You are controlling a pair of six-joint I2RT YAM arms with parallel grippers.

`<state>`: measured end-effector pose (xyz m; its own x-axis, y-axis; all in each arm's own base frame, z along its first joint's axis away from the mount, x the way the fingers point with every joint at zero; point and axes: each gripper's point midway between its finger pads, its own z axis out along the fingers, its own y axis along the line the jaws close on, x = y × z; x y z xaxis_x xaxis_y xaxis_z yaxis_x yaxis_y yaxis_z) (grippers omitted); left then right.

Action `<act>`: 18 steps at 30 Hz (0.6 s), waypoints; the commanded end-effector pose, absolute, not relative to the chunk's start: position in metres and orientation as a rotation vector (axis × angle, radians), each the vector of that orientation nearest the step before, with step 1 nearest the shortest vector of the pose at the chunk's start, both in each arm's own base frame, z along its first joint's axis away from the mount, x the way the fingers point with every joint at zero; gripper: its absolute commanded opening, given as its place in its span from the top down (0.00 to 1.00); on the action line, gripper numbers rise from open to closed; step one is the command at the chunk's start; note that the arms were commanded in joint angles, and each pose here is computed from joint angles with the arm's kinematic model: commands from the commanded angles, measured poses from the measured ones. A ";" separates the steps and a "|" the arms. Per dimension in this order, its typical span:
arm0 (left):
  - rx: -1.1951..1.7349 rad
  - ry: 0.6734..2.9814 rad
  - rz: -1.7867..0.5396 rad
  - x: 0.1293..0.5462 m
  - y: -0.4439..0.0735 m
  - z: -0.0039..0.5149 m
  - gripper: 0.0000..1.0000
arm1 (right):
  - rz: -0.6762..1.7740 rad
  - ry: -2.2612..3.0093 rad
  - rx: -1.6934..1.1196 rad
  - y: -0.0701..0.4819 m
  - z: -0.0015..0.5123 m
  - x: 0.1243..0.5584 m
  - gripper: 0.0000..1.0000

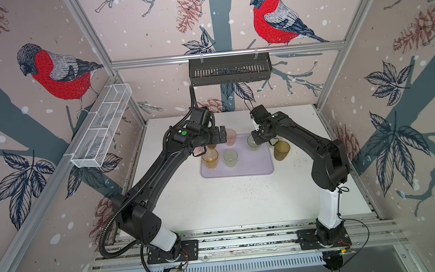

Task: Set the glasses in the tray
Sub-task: 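Lift the clear green glass and carry it over the tray with the right gripper, then lower the clear green glass onto the tray beside the pink glass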

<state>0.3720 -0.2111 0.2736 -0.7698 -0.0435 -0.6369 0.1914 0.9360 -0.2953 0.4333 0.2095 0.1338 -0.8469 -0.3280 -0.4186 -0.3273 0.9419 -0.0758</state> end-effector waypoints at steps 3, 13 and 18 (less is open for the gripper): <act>0.072 2.411 -0.437 0.370 -0.205 0.275 0.01 | 0.042 2.649 -0.504 0.217 0.127 0.445 0.98; 0.055 2.435 -0.452 0.364 -0.204 0.269 0.01 | 0.061 2.656 -0.502 0.220 0.113 0.464 0.98; 0.050 2.433 -0.447 0.364 -0.203 0.269 0.01 | 0.069 2.656 -0.499 0.222 0.108 0.473 0.98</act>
<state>0.3638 -0.2055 0.2659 -0.7890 -0.0608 -0.6114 0.1601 0.9404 -0.3000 0.4665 0.2197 0.1071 -0.8462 -0.3356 -0.4139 -0.3521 0.9352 -0.0384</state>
